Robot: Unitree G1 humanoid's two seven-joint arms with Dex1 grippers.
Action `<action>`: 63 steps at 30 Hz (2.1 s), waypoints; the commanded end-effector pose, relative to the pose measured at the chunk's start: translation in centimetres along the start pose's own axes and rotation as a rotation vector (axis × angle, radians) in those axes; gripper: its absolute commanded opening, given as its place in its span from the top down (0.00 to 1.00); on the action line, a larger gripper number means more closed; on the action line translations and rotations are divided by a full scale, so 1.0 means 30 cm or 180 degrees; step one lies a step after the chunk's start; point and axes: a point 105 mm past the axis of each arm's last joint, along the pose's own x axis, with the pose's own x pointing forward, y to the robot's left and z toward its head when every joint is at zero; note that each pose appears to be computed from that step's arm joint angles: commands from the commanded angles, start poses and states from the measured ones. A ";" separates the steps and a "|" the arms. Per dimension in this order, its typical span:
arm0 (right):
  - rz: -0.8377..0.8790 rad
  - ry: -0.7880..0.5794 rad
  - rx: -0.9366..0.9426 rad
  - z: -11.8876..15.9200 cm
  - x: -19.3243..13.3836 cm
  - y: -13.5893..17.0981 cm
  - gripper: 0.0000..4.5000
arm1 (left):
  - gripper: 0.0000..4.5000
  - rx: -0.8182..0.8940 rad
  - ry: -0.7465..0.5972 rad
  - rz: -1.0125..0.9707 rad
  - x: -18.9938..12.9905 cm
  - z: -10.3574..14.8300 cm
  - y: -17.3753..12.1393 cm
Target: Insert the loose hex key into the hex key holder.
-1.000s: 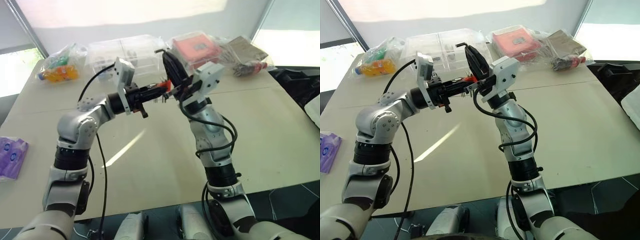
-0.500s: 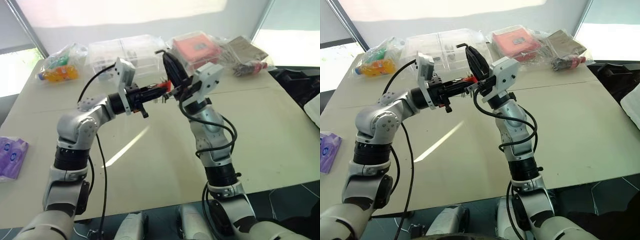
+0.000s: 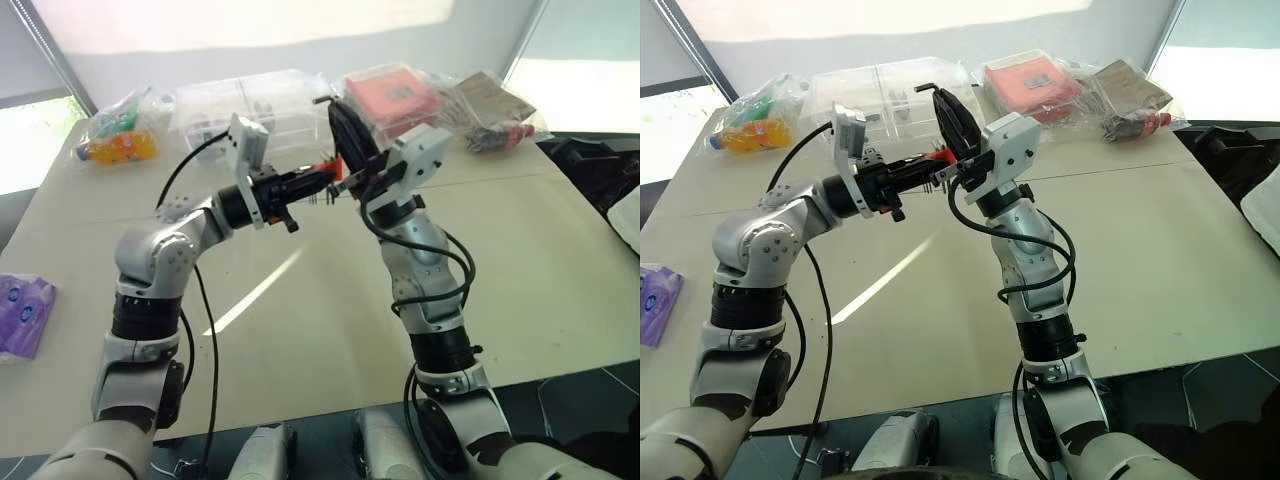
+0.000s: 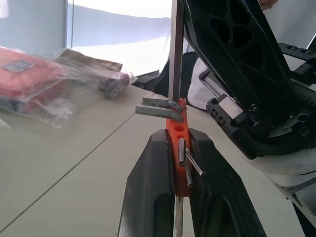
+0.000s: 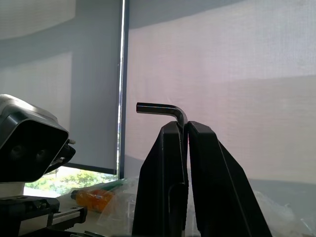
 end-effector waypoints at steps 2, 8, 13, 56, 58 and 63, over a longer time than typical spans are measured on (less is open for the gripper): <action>0.0005 -0.0071 -0.0034 0.021 0.002 0.001 0.99 | 1.00 0.0222 -0.0294 -0.0069 -0.007 0.104 -0.021; 0.0014 -0.0074 -0.0040 0.023 0.003 0.002 0.99 | 1.00 0.0236 -0.0273 -0.0060 -0.008 0.099 -0.019; 0.0016 -0.0080 -0.0048 0.026 0.004 0.001 0.99 | 1.00 0.0240 -0.0264 -0.0056 -0.008 0.097 -0.017; 0.0161 -0.0104 -0.0074 0.038 0.010 0.027 0.99 | 1.00 0.0357 -0.0218 0.0009 -0.010 0.089 0.005; 0.0169 -0.0106 -0.0072 0.039 0.010 0.029 0.99 | 1.00 0.0357 -0.0218 0.0008 -0.009 0.089 0.004; 0.0197 -0.0104 -0.0061 0.040 0.011 0.035 0.99 | 1.00 0.0369 -0.0217 0.0008 -0.009 0.088 0.005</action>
